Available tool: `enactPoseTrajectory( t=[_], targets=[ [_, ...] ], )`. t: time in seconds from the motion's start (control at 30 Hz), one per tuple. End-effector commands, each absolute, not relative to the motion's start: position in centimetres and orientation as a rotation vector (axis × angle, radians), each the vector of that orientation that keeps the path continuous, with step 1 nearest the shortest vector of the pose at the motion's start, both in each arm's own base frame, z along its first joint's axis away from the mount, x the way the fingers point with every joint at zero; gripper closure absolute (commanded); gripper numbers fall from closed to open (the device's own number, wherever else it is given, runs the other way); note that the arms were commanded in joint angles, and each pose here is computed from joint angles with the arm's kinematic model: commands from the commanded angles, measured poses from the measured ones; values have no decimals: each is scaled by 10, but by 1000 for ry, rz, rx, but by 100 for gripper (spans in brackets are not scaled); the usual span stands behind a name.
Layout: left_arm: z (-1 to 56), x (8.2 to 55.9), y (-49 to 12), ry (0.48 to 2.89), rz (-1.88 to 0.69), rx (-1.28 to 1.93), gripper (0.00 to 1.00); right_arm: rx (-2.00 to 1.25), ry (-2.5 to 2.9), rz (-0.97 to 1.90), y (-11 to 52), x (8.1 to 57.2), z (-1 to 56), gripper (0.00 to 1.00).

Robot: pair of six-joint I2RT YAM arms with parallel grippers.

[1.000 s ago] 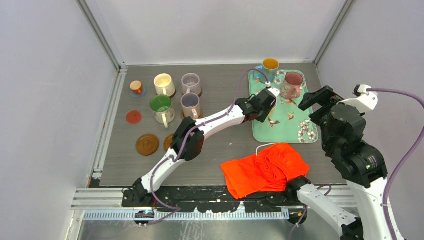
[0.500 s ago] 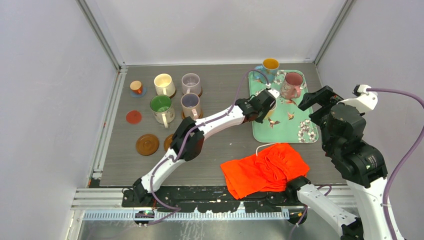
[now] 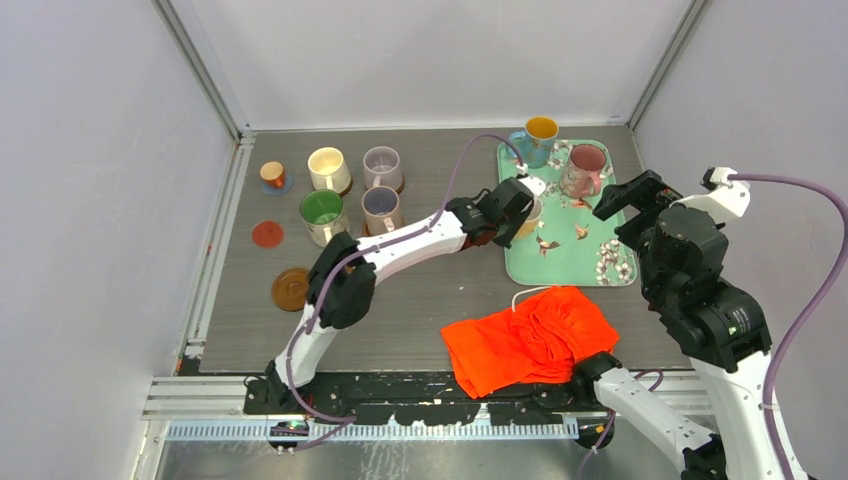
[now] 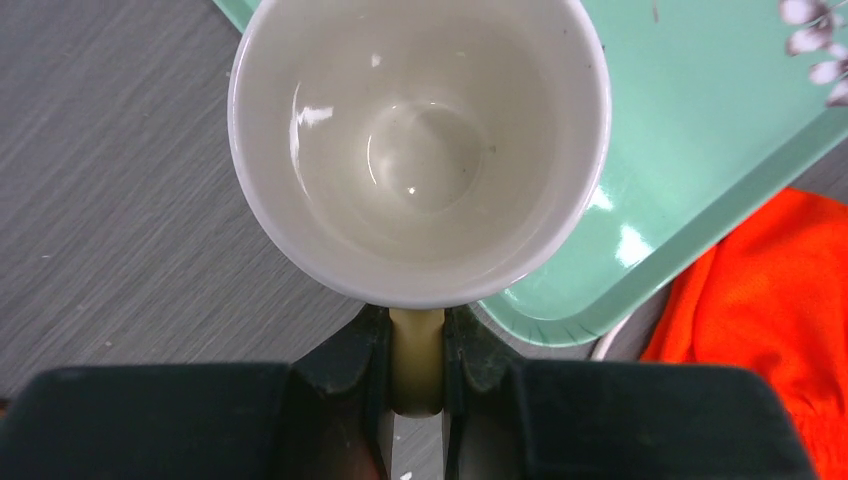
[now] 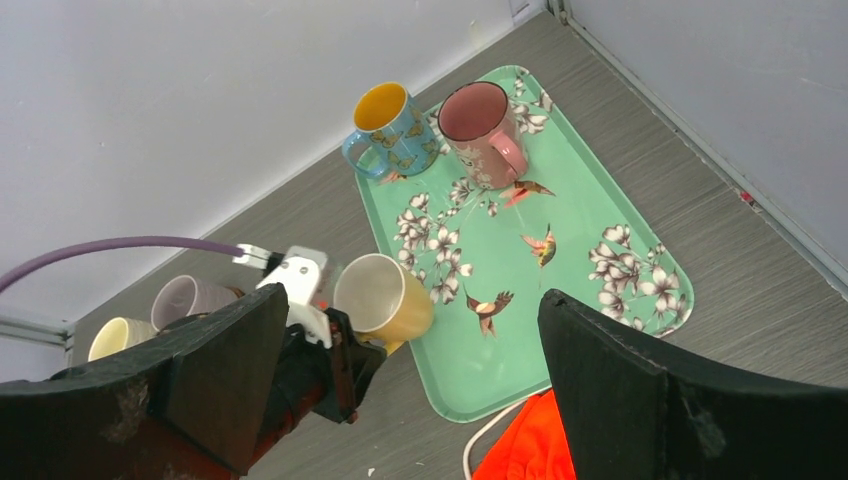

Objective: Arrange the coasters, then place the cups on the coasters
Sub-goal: Pick up the cup from the tray, then place the cup on the coaster.

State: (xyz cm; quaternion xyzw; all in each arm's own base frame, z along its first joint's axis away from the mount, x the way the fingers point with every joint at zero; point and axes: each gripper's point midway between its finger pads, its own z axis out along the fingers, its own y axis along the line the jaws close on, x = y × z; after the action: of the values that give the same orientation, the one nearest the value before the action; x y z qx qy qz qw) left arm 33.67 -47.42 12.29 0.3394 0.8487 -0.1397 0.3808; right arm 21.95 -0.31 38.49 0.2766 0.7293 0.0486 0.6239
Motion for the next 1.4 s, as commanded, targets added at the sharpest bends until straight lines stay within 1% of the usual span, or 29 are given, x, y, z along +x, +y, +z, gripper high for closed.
enactPoseTrajectory(
  t=[0.0, 0.23, 0.43, 0.73, 1.03, 1.37],
  targets=[
    [253, 347, -476, 1889, -490, 701, 100, 611, 1670, 145, 7, 231, 388, 0],
    [289, 350, -418, 1878, -418, 576, 100, 576, 1719, 163, 19, 242, 376, 0],
    [300, 354, -364, 1891, -361, 463, 100, 546, 1749, 195, 30, 247, 370, 0],
    [308, 357, -284, 1917, -278, 288, 100, 523, 1815, 194, 39, 254, 351, 0],
    [318, 354, -205, 1919, -182, 127, 100, 515, 1820, 186, 39, 256, 348, 0],
    [311, 356, -116, 1931, -47, -122, 100, 473, 1870, 189, 49, 263, 340, 0]
  ],
)
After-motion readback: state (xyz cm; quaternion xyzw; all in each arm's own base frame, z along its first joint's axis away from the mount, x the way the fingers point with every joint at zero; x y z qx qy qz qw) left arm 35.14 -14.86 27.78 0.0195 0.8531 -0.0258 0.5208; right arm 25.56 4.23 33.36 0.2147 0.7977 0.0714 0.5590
